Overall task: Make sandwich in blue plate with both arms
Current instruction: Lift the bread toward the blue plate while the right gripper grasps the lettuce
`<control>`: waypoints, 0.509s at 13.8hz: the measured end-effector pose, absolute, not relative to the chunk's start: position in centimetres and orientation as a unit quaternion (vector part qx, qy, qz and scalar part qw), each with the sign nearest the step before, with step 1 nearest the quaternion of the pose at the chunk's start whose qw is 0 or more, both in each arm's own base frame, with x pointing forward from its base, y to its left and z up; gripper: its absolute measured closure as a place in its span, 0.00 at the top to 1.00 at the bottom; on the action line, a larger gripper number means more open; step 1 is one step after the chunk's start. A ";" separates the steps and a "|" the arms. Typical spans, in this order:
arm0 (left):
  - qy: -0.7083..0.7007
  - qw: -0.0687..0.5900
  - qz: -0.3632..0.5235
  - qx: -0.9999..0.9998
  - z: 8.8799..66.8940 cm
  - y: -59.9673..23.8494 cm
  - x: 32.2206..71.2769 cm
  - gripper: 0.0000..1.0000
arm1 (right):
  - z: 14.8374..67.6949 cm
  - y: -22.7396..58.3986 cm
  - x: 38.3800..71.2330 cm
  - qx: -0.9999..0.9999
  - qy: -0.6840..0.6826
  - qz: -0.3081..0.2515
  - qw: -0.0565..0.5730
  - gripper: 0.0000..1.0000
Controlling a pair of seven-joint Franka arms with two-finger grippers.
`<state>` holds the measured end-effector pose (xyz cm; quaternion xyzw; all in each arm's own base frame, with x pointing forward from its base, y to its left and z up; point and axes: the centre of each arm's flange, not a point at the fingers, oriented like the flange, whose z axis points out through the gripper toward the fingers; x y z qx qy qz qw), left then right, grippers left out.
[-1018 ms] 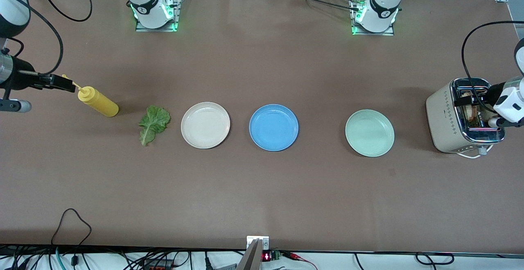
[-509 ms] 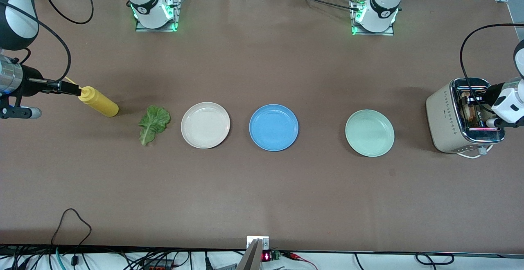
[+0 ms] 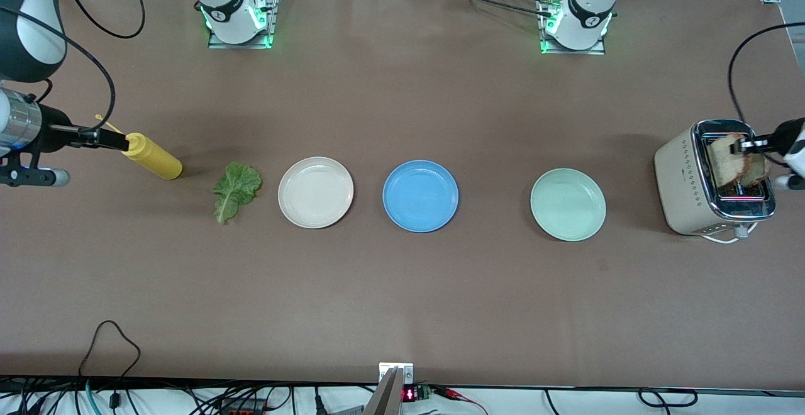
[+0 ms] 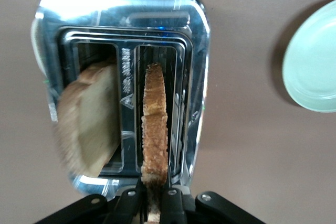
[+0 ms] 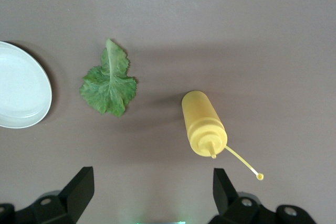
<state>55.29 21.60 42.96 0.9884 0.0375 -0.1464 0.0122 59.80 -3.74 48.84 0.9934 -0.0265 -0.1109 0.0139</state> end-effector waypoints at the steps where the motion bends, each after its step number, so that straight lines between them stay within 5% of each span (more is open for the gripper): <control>1: 0.028 0.013 -0.147 0.989 45.5 21.2 55.6 0.10 | 48.1 -3.4 60.2 0.994 -0.023 -0.110 0.014 1.00; 7: -0.064 0.030 -0.153 0.986 52.9 6.8 58.0 0.10 | 40.4 -0.7 63.0 0.996 -0.008 -0.088 0.021 1.00</control>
